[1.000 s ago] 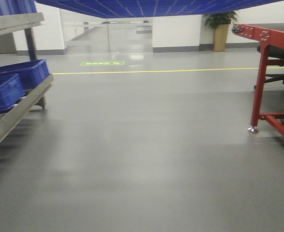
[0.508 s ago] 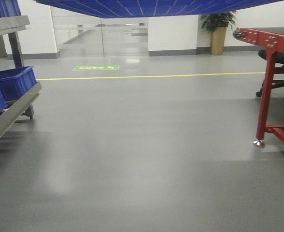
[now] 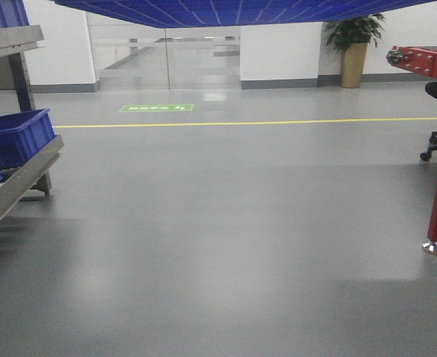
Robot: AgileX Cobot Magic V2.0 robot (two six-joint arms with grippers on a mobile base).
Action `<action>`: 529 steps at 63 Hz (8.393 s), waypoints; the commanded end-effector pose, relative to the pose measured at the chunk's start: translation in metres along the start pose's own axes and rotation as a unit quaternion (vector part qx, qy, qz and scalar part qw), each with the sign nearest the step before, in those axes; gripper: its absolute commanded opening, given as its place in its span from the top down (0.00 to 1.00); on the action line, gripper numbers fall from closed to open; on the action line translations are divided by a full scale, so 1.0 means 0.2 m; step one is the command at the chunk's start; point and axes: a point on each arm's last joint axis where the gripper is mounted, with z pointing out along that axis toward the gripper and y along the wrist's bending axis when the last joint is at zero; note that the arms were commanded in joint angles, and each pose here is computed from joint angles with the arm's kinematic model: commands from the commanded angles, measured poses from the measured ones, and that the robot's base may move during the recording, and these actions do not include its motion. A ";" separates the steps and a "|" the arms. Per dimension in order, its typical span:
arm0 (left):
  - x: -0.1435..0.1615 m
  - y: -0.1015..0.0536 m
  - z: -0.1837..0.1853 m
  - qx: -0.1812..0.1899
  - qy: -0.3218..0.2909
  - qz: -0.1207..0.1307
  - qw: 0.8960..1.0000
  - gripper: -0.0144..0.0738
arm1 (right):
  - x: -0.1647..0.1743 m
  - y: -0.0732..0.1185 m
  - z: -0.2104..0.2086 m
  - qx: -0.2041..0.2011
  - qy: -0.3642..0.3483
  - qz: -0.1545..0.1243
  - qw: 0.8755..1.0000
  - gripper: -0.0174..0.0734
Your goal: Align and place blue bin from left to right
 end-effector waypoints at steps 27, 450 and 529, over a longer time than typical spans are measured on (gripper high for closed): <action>-0.06 0.02 -0.07 -0.001 -0.068 0.007 0.998 0.85 | -0.05 0.00 -0.09 0.002 -0.064 -0.020 0.998 0.89; -0.06 0.02 -0.07 -0.001 -0.068 0.007 0.998 0.85 | -0.05 0.00 -0.09 0.002 -0.067 -0.020 0.998 0.89; -0.05 0.00 -0.06 0.025 -0.054 -0.052 0.997 0.85 | -0.10 -0.06 0.03 0.015 -0.088 -0.010 0.996 0.89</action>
